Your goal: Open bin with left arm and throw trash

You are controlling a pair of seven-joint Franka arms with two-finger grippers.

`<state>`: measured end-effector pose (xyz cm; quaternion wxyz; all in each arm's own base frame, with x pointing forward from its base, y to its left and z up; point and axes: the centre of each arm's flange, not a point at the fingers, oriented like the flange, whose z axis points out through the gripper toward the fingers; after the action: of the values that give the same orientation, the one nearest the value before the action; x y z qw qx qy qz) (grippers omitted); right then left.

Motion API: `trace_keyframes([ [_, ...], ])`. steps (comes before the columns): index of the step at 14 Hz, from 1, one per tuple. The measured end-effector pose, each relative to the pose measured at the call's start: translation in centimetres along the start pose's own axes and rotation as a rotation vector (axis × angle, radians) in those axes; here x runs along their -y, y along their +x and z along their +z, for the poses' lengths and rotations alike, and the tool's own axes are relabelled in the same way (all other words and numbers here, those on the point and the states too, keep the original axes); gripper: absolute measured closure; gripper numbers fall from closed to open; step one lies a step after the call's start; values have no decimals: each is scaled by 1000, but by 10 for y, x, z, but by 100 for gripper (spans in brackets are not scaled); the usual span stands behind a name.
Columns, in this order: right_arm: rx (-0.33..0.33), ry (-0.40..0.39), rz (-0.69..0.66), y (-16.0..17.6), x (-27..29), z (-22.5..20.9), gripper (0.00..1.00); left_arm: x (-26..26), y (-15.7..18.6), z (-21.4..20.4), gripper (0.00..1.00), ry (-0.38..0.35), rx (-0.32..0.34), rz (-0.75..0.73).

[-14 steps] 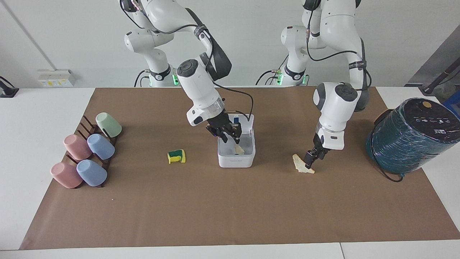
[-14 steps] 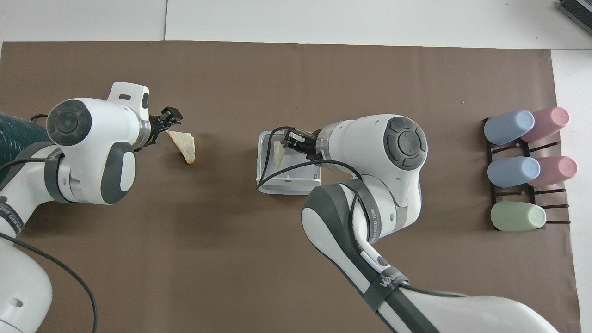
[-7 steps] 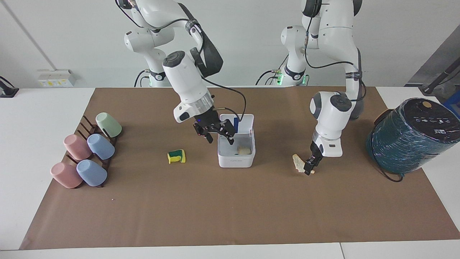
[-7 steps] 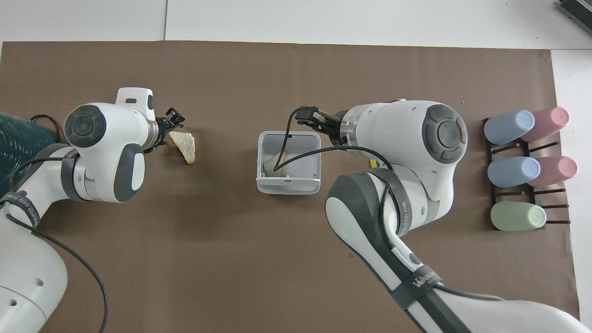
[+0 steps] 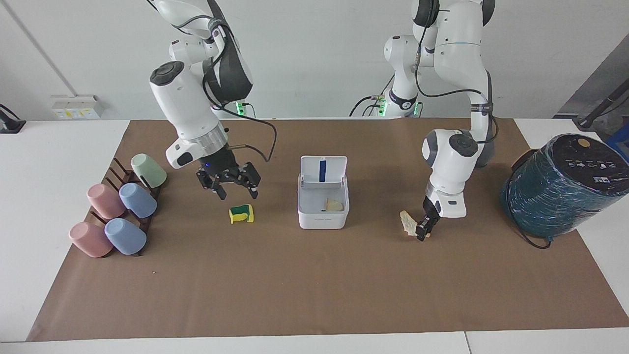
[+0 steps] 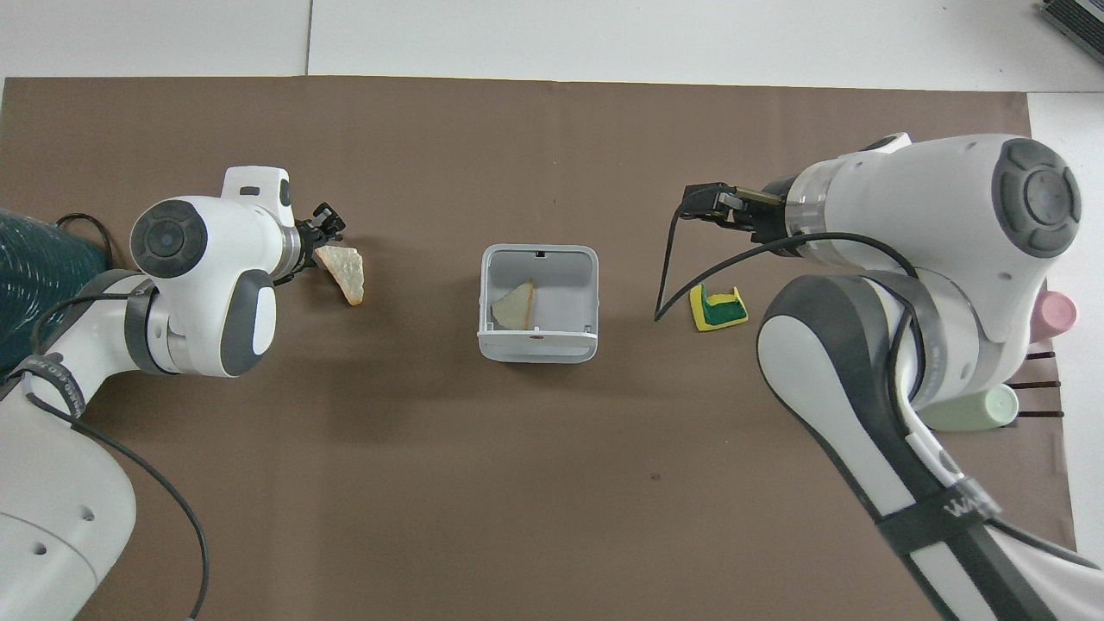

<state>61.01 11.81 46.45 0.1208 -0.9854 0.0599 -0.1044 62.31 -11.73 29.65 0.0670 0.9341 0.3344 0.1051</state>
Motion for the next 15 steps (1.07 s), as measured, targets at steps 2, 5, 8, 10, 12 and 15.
trace_keyframes([
  [2,32,-20,-120,-1,-36,15,0,0,0,0,86,0,0,0],
  [5,58,-36,-218,-10,-55,52,0,-9,-4,-5,89,-5,3,13],
  [8,73,-49,-259,-32,-46,108,0,-42,3,-41,89,-3,16,35],
  [10,97,-56,-270,-45,-43,131,0,-71,6,-75,93,-31,6,59],
  [12,125,-57,-292,-58,-37,141,0,-103,-9,-101,93,-71,-9,103],
  [15,137,-62,-334,-77,-27,152,0,-141,-58,-112,93,-99,6,145],
])
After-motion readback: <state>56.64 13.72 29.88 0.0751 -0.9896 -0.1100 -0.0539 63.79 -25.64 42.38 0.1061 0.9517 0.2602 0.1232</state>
